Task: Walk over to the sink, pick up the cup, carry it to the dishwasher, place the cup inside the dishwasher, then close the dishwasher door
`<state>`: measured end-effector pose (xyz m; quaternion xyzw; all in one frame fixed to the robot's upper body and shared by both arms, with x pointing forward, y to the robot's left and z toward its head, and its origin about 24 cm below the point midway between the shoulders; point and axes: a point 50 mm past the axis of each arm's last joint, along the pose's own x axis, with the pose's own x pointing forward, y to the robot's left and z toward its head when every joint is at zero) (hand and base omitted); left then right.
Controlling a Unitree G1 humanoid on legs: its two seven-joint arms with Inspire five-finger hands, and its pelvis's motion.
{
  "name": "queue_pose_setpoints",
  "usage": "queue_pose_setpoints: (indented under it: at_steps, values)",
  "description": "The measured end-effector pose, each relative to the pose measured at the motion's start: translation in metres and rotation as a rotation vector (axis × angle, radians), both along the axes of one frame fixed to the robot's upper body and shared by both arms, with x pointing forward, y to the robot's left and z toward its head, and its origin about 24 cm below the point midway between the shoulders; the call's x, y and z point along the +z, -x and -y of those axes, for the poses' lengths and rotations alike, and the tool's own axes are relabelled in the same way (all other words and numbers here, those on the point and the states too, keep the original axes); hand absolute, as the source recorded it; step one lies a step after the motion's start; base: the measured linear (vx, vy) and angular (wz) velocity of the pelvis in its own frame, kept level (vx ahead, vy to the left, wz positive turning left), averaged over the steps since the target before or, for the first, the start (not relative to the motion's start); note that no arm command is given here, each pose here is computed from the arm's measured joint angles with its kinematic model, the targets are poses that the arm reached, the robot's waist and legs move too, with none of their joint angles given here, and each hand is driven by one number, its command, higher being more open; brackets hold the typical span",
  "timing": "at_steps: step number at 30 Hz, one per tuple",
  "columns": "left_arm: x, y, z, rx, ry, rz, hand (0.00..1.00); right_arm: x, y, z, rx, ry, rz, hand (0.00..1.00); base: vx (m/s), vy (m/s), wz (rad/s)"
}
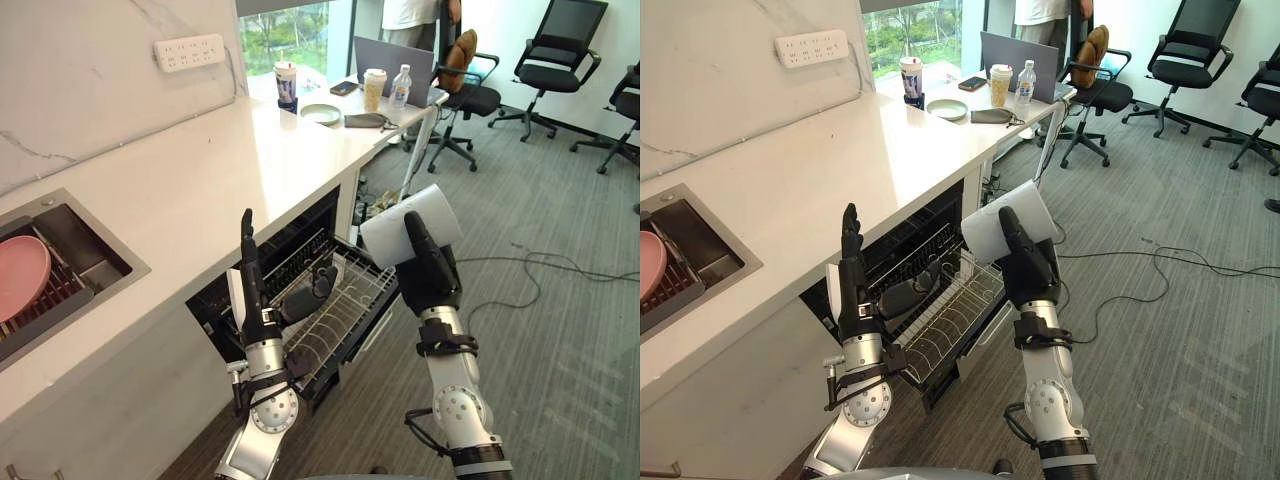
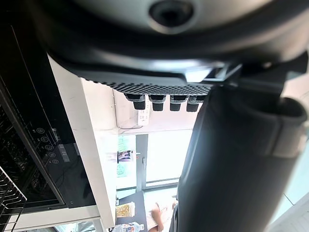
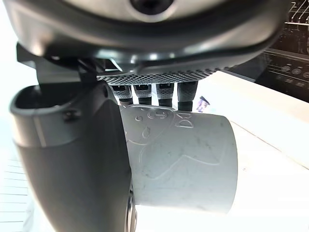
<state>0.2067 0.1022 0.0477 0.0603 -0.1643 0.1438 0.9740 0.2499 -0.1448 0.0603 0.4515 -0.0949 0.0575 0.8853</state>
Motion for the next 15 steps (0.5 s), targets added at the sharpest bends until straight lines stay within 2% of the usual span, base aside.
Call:
queue_pose_setpoints:
  at_steps: [9,12,15]
  values:
    - [-0.021,0.007,-0.012,0.026,0.000,-0.121,1.00,-0.007,0.003,0.009,-0.039,-0.020,-0.021,0.00,0.00,-0.002,0.06]
    - [-0.053,0.013,-0.029,0.061,0.008,-0.301,1.00,-0.016,0.005,0.017,-0.069,-0.020,-0.056,0.00,-0.03,-0.028,0.09]
    - [-0.096,0.034,-0.049,0.113,0.033,-0.544,1.00,-0.027,0.008,0.025,-0.099,-0.014,-0.098,0.00,-0.03,-0.034,0.10]
